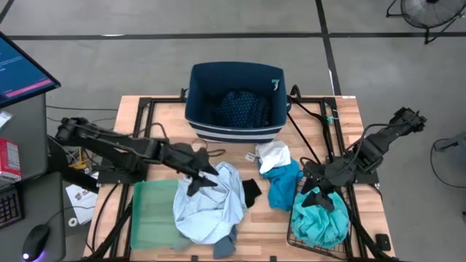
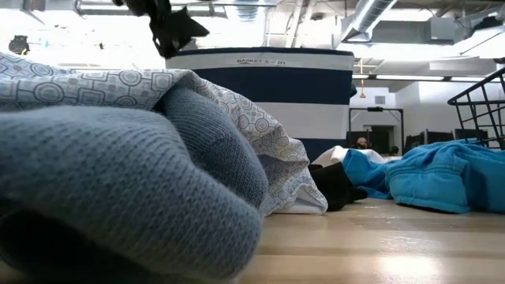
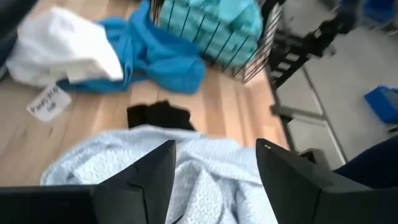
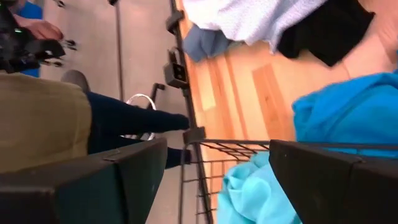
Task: Pick & Place Cloths
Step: Put the blue polo into the blue bin
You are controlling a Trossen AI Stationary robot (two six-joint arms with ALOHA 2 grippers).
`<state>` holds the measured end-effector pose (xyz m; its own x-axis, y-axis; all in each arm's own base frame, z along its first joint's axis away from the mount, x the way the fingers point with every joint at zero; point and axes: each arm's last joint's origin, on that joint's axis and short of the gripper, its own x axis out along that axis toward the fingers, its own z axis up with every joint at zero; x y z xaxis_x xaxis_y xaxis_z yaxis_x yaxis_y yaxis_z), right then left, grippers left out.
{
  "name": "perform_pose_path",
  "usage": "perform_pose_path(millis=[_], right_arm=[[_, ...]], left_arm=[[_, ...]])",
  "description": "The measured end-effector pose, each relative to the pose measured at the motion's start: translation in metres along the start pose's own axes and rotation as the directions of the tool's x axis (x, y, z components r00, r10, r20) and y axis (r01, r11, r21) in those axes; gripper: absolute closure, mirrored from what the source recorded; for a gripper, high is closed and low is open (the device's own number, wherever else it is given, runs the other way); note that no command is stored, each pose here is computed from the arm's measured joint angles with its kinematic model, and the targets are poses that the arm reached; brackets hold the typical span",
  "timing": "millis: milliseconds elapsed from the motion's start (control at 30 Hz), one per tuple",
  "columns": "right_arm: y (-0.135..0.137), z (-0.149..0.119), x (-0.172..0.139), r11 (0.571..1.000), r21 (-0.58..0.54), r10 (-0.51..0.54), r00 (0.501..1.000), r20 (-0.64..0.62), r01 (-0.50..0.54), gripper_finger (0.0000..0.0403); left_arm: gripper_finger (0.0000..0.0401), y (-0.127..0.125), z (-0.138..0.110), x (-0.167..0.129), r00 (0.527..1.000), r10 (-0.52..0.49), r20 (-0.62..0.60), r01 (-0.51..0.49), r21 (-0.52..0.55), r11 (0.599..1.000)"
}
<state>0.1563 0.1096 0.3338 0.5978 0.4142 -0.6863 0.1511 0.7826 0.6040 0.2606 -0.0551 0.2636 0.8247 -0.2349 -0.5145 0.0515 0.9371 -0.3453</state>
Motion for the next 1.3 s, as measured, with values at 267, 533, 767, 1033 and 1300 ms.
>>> perform_pose_path(millis=[267,533,767,1033,1300], right_arm=[[-0.001,-0.001,0.014,0.998,-0.028,-0.061,0.997,-0.040,0.060,0.0126],[0.000,0.000,0.032,0.993,-0.057,-0.112,0.991,-0.077,0.108,0.0126],[0.000,-0.001,0.042,0.989,-0.063,-0.137,0.986,-0.099,0.131,0.0126],[0.001,-0.002,0.043,0.989,-0.077,-0.137,0.985,-0.103,0.130,0.0126],[0.001,-0.002,0.043,0.987,-0.092,-0.138,0.986,-0.097,0.129,0.0126]], left_arm=[[0.0194,-0.015,-0.032,0.041,0.985,0.000,-0.171,0.004,0.019,1.000],[0.0194,-0.020,-0.058,0.067,0.962,0.176,-0.210,-0.152,0.126,0.980],[0.0199,-0.013,-0.075,0.086,0.932,0.234,-0.276,-0.203,0.134,0.970],[0.0293,-0.005,-0.087,0.096,0.900,0.277,-0.335,-0.258,0.100,0.961],[0.0396,0.001,-0.084,0.090,0.882,0.292,-0.370,-0.320,-0.016,0.947]])
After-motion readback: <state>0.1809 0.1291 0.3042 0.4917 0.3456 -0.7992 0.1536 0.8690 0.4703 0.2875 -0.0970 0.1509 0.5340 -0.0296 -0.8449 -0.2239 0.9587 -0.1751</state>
